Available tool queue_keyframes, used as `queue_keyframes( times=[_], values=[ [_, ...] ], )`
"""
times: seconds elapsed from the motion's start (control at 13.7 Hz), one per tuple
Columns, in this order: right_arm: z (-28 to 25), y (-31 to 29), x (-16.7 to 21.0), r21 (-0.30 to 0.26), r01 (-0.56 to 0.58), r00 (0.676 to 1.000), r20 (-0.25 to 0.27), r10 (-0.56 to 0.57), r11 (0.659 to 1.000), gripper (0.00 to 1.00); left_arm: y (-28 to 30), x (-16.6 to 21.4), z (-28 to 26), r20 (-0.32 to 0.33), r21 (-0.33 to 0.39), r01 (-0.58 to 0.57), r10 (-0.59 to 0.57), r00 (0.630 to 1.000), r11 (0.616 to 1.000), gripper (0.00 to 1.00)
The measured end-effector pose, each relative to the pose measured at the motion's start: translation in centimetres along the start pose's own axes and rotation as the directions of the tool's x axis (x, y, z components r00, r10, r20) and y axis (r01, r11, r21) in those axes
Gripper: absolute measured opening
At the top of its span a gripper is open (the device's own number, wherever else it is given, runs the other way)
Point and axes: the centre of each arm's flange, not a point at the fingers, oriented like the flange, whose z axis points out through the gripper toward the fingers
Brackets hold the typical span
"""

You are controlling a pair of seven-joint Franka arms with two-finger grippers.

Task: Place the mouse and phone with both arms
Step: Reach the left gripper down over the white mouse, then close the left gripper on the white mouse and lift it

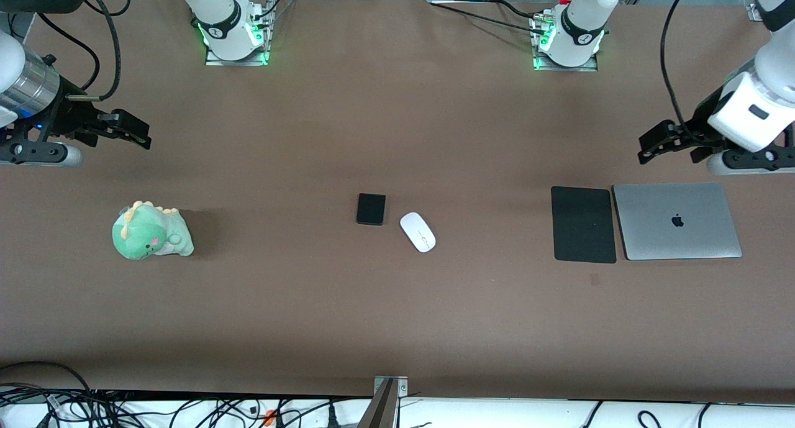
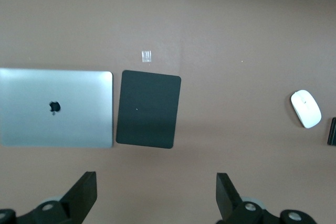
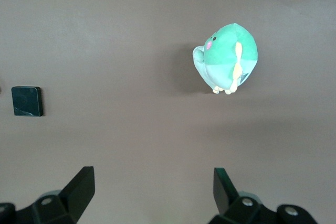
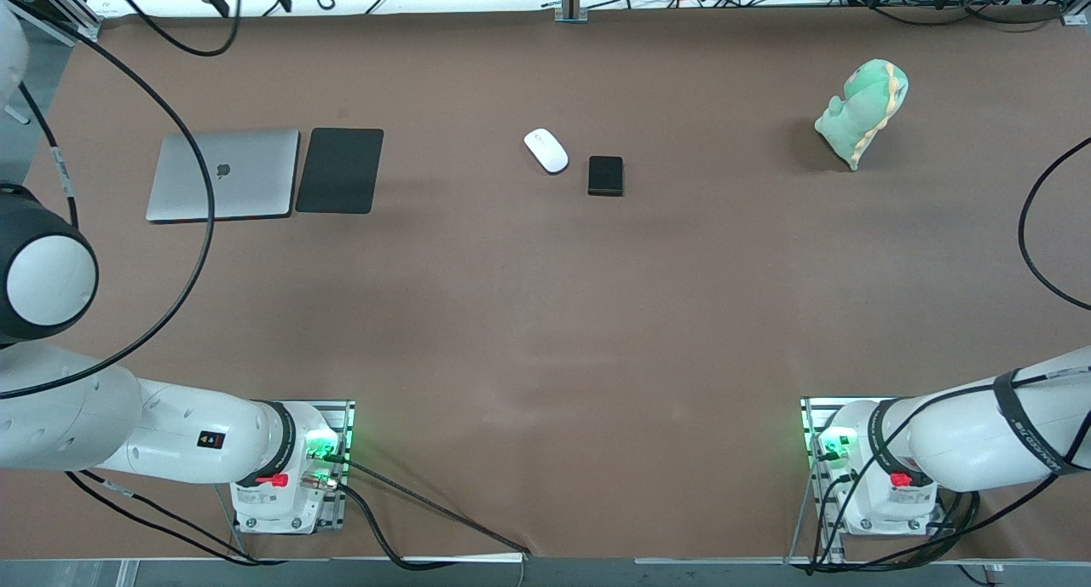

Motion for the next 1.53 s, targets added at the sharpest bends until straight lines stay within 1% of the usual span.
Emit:
queue_keyframes(
  times=[0.15, 0.36, 0.58, 0.87, 1.09, 1.24, 1.38, 1.53],
  values=[
    [0.1, 0.0, 0.0, 0.0, 0.0, 1.0, 0.001, 0.0, 1.0, 1.0, 4.9, 0.2, 2.8, 0.012, 0.002, 0.088, -0.088, 0.996, 0.996, 1.0],
    [0.2, -0.1, 0.0, -0.001, 0.002, 1.0, 0.004, -0.002, 1.0, 1.0, 13.4, 0.0, 8.3, 0.021, -0.01, 0.198, -0.198, 0.98, 0.98, 1.0],
    [0.2, -0.2, 0.0, -0.001, 0.003, 1.0, 0.005, -0.003, 1.0, 1.0, 20.2, -0.5, 14.2, 0.021, -0.036, 0.312, -0.312, 0.95, 0.949, 1.0],
    [0.5, -0.2, -0.1, -0.002, 0.003, 1.0, 0.011, -0.003, 1.0, 1.0, 27.8, -2.3, 21.6, 0.033, -0.057, 0.405, -0.403, 0.914, 0.913, 1.0],
    [0.7, -0.2, -0.1, -0.002, 0.004, 1.0, 0.016, -0.004, 1.0, 1.0, 32.6, -2.5, 26.8, 0.044, -0.039, 0.457, -0.456, 0.889, 0.888, 1.0],
    [0.7, -0.2, -0.1, -0.002, 0.004, 1.0, 0.016, -0.004, 1.0, 1.0, 35.0, -2.4, 30.9, 0.02, -0.041, 0.49, -0.489, 0.872, 0.871, 1.0],
    [0.7, -0.3, -0.1, -0.002, 0.004, 1.0, 0.015, -0.004, 1.0, 1.0, 36.3, -2.6, 34.4, 0.004, -0.05, 0.511, -0.511, 0.859, 0.858, 1.0],
    [0.8, -0.3, 0.0, 0.005, 0.004, 1.0, 0.015, -0.004, 1.0, 1.0, 36.6, -2.7, 36.7, 0.003, -0.049, 0.528, -0.528, 0.849, 0.848, 1.0]
  ],
)
